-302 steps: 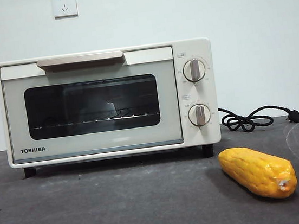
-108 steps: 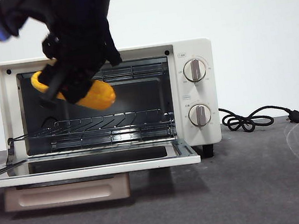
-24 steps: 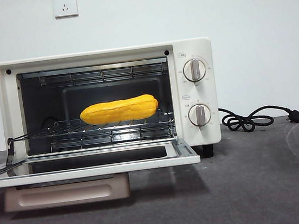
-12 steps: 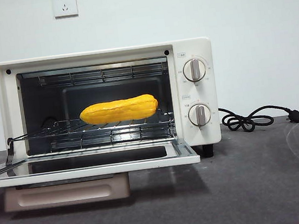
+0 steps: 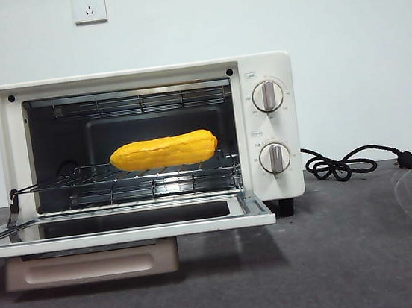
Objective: Take the corn from the table,put the corn in the oven
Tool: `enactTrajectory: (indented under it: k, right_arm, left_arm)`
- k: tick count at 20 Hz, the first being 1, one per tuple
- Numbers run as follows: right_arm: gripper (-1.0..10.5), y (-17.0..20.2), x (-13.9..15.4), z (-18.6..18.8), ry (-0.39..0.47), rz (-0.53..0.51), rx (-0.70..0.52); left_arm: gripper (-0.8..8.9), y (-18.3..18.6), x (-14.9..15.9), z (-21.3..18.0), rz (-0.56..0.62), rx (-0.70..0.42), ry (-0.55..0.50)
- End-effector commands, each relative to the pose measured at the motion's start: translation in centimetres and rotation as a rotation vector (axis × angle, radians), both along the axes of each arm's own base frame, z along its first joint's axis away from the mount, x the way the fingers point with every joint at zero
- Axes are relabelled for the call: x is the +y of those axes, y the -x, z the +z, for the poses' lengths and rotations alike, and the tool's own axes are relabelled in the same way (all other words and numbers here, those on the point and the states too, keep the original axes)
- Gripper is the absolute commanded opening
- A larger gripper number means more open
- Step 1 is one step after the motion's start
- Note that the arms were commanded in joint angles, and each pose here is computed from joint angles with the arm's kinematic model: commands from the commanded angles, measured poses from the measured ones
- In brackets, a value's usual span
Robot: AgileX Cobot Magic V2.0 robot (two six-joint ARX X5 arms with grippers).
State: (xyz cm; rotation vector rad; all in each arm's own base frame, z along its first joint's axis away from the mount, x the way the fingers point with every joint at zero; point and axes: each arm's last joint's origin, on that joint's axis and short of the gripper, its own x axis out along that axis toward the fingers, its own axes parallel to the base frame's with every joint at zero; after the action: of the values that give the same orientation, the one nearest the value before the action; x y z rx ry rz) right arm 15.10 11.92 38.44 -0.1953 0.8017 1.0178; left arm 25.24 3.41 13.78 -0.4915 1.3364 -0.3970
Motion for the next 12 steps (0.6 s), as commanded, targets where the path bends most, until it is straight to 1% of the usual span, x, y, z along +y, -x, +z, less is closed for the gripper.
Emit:
enactTrajectory:
  k: [1, 3, 6, 10, 12]
  right_arm:
    - [-0.1, 0.0, 0.0, 0.1, -0.006, 0.004, -0.008]
    - [-0.1, 0.0, 0.0, 0.1, -0.006, 0.004, -0.009]
    - [-0.1, 0.0, 0.0, 0.1, -0.006, 0.004, -0.008]
    - [-0.1, 0.0, 0.0, 0.1, -0.006, 0.004, -0.008]
    - [-0.1, 0.0, 0.0, 0.1, -0.005, 0.004, -0.006]
  left_arm:
    - [-0.08, 0.2, -0.8, -0.6, -0.039, 0.041, 0.009]
    - [-0.08, 0.4, -1.3, -0.6, -0.072, 0.04, 0.055]
    - [-0.08, 0.6, -1.6, -0.3, -0.094, 0.032, 0.187]
    - [-0.08, 0.8, -1.0, 0.0, -0.065, 0.047, 0.256]
    - [-0.08, 0.7, -0.6, 0.6, -0.046, 0.016, 0.318]
